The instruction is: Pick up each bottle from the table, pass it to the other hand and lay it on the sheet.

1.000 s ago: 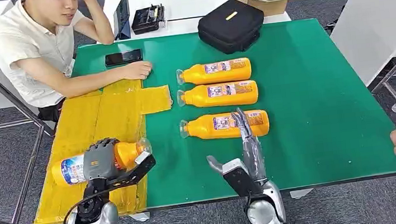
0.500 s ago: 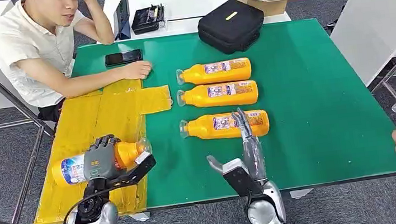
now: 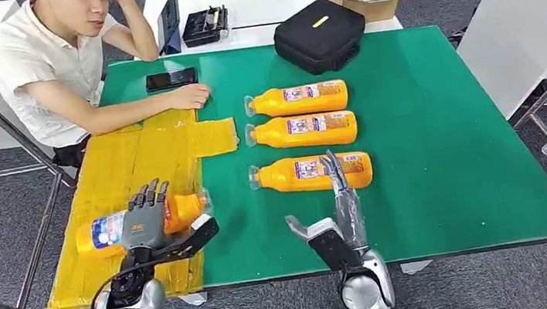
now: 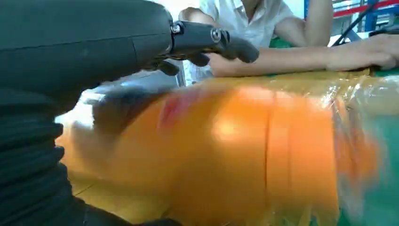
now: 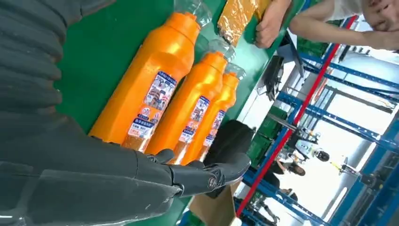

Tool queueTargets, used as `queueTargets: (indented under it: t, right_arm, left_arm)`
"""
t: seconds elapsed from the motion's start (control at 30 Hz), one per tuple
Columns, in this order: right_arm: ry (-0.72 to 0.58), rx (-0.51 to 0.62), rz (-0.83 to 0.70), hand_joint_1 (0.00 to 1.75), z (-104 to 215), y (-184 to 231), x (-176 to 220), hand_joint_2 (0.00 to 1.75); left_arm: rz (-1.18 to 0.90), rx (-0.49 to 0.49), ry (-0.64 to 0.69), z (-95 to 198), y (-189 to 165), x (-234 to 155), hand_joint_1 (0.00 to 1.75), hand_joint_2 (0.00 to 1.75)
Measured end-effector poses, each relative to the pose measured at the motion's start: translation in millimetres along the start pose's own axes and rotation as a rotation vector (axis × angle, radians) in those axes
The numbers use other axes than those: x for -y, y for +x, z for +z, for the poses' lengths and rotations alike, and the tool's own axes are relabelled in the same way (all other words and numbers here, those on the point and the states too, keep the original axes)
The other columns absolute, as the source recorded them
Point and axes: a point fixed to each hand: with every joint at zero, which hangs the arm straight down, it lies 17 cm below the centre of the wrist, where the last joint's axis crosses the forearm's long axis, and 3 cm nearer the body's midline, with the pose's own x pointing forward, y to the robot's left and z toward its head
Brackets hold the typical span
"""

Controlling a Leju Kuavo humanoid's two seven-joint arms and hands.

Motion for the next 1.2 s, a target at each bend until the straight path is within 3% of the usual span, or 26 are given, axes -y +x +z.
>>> queueTargets:
  t: [0.1,0.2,0.27,0.7,1.2]
  right_arm:
    - [0.003,-0.002,-0.004,0.0,0,0,-2,1.75]
    - [0.013,0.01,-0.024,0.0,0,-2,-5,1.75]
    - [0.019,0.02,-0.032,0.0,-2,-5,-8,1.75]
    - [0.05,-0.004,-0.04,0.0,0,-19,-20,1.75]
    - [0.055,-0.002,-0.037,0.0,1,-20,-22,1.75]
  left_arm:
    - [-0.003,0.032,-0.011,0,5,5,0.0,1.75]
    - [0.022,0.178,-0.172,6,28,40,0.0,1.75]
    - [0.033,0.22,-0.211,9,32,51,0.0,1.75]
    - [0.033,0.247,-0.293,11,30,72,0.0,1.75]
    - [-0.01,0.316,-0.223,10,53,60,0.0,1.75]
